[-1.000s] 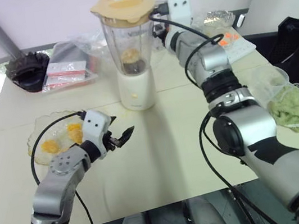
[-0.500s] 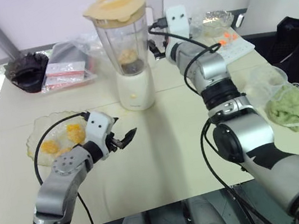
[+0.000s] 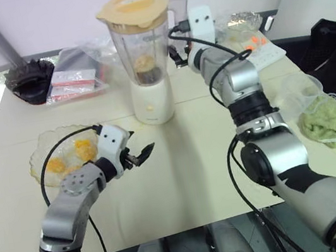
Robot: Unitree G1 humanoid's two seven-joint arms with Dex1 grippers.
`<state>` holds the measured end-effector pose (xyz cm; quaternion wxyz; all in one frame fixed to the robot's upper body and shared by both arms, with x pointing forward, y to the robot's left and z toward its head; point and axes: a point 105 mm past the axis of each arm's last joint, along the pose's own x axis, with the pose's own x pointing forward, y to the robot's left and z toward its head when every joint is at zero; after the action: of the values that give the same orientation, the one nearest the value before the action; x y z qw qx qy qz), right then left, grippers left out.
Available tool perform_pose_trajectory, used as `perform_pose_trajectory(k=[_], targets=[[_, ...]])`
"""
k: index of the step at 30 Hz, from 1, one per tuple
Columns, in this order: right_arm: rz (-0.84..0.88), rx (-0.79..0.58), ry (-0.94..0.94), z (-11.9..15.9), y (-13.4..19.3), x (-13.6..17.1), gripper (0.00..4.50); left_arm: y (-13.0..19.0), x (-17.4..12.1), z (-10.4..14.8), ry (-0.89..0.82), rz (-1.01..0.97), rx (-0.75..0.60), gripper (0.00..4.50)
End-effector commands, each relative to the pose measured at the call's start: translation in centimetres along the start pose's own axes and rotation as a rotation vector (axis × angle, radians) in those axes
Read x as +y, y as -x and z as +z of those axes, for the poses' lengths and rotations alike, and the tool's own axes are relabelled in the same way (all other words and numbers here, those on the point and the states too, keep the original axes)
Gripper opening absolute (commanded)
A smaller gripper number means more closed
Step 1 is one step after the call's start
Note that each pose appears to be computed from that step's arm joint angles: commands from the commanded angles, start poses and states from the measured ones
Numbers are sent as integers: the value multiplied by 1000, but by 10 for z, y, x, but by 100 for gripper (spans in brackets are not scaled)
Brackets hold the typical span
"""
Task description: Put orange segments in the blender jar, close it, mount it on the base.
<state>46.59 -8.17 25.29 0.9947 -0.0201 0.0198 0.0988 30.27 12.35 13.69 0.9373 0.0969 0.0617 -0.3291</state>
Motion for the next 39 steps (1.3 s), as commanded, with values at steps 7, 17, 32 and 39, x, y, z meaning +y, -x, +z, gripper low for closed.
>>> perform_pose_trajectory(k=[7,17,32,39], targets=[[36,-86,-37,31,21,9,447,-1,-3,6,-28,-17,-24,384],[53,-67,-46,25,29,14,447,0,-3,5,-29,-23,-15,384],[61,-67,12,6,66,-18,447,29,7,14,-20,-172,26,384],[297,-45,105,-14,108,-33,447,40,32,40,-27,-120,-32,384]])
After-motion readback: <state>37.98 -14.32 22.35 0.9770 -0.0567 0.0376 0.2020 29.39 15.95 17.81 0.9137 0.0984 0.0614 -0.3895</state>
